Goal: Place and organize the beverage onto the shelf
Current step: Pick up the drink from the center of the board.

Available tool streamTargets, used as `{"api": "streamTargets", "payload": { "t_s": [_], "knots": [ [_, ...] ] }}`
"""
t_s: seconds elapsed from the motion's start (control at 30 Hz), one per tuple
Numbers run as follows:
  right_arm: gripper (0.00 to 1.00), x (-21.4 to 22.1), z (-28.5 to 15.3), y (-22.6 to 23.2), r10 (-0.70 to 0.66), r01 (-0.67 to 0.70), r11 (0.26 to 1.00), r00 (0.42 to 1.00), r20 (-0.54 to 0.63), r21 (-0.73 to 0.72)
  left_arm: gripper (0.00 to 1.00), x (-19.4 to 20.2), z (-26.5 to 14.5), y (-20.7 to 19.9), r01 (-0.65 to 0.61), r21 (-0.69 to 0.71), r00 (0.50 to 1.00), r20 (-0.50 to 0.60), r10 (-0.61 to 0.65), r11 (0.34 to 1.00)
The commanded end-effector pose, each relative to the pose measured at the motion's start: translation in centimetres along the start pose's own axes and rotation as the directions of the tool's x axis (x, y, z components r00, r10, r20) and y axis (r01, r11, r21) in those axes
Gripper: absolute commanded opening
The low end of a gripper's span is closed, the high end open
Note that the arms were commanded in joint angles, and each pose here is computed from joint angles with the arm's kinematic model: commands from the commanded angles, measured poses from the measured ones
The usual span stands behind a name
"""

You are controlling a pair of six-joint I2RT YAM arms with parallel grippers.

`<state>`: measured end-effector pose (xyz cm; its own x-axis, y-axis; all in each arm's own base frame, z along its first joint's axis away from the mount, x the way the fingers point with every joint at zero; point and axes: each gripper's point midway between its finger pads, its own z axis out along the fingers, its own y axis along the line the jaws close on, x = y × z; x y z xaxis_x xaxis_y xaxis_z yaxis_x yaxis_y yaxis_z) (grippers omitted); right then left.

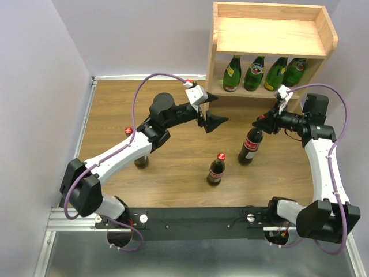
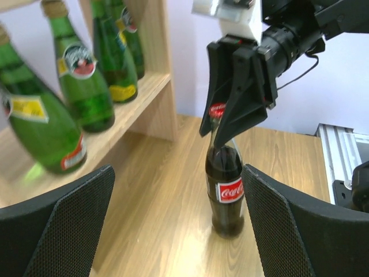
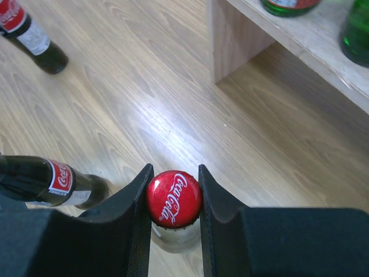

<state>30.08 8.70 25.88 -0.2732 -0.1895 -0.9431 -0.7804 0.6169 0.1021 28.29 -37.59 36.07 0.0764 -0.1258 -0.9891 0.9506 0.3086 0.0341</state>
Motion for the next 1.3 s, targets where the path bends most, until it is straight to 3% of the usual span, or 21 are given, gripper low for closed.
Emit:
{"api": "streamTargets", "payload": {
  "t_s": [0.0, 0.43, 0.67, 0.83, 1.03, 1.27],
  "knots": [
    [0.01, -5.3, -1.5, 0.1, -0.079, 0.074, 0.995, 0.993, 0.083, 0.067, 0.98, -1.7, 1.9, -1.3, -0.057, 0.112, 0.997, 0.048, 0.052, 0.992],
    [0.01, -13.1, -3.4, -0.4, -0.105, 0.081, 0.987, 0.979, 0.176, 0.141, 0.97, -0.4, 5.5, -1.8, -0.091, 0.119, 0.995, 0.044, 0.086, 0.989],
    [0.01, -18.5, -5.2, 0.1, -0.125, 0.081, 0.981, 0.959, 0.253, 0.177, 0.96, 2.8, 8.4, -0.8, -0.067, 0.104, 0.998, 0.0, 0.067, 0.992],
    [0.01, -22.5, -6.2, 0.6, -0.143, 0.093, 0.981, 0.941, 0.307, 0.173, 0.96, 2.9, 10.4, -1.0, -0.129, 0.099, 0.992, 0.016, 0.128, 0.987],
    [0.01, -24.5, -6.5, 0.9, -0.144, 0.099, 0.984, 0.931, 0.335, 0.148, 0.97, 3.1, 12.2, -0.4, -0.144, 0.055, 0.989, 0.032, 0.142, 0.988],
    [0.01, -26.3, -6.8, 1.4, -0.107, 0.067, 0.99, 0.924, 0.367, 0.12, 0.97, 4.0, 14.4, -1.6, -0.14, 0.095, 0.99, 0.041, 0.137, 0.986]
  ]
}}
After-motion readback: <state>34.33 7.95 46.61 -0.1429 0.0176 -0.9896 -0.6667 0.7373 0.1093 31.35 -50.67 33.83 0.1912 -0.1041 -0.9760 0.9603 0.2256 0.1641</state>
